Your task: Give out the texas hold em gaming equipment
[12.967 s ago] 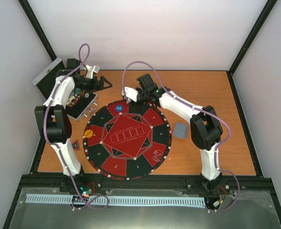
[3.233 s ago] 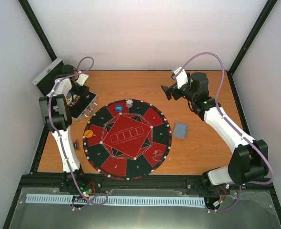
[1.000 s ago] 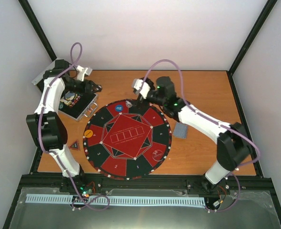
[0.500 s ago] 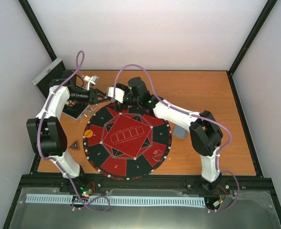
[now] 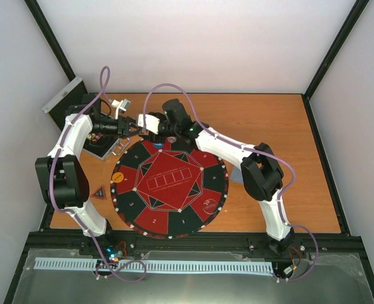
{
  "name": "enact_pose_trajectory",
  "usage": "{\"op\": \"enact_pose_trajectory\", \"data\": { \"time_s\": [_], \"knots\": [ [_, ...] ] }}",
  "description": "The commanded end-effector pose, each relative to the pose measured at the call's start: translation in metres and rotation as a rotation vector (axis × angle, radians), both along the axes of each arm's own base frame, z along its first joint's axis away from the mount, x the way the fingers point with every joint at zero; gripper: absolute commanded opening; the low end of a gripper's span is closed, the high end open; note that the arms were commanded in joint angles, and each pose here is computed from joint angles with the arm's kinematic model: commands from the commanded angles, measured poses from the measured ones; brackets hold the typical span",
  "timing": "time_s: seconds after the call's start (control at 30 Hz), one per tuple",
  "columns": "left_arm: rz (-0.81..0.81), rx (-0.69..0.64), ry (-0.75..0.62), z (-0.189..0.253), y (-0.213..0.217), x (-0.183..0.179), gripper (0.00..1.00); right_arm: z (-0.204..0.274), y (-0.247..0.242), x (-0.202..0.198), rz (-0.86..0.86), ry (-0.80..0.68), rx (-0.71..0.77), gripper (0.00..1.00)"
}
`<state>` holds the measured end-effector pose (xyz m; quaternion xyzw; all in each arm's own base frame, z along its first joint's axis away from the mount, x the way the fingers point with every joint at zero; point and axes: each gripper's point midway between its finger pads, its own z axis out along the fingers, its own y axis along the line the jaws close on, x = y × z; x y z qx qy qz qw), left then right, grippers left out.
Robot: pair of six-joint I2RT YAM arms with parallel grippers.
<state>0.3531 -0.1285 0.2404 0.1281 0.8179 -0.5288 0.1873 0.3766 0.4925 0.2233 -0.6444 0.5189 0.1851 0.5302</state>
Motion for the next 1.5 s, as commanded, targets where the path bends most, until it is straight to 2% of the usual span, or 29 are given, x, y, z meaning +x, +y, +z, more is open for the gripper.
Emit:
{"op": "enact_pose_trajectory", "data": {
  "time_s": [0.0,0.23,0.53,0.67,0.87,1.1,1.27,1.47],
  "knots": [
    [-0.02,-0.049,-0.051,0.017,-0.004,0.001,0.01,0.008,0.004,0.0,0.0,-0.014,0.002,0.65],
    [-0.019,-0.052,-0.041,0.015,-0.004,0.004,0.01,0.023,0.0,-0.004,0.002,-0.057,0.038,0.69],
    [-0.017,-0.047,-0.036,0.012,-0.004,0.006,0.01,0.028,-0.003,-0.013,0.043,-0.094,0.061,0.61],
    [-0.017,-0.047,-0.03,0.01,-0.004,0.006,0.01,0.031,-0.003,-0.014,0.043,-0.105,0.07,0.65],
    [-0.017,-0.044,-0.032,0.01,-0.004,0.007,0.01,0.035,-0.003,-0.015,0.051,-0.115,0.08,0.65],
    [-0.018,-0.044,-0.036,0.011,-0.004,0.007,0.01,0.032,-0.002,-0.013,0.047,-0.108,0.078,0.53],
    [-0.019,-0.044,-0.032,0.009,-0.004,0.006,0.0,0.03,-0.004,-0.006,0.021,-0.107,0.071,0.49],
    [-0.014,-0.036,-0.033,0.008,-0.003,0.007,0.01,0.032,-0.007,-0.006,0.02,-0.11,0.064,0.34]
  ]
}}
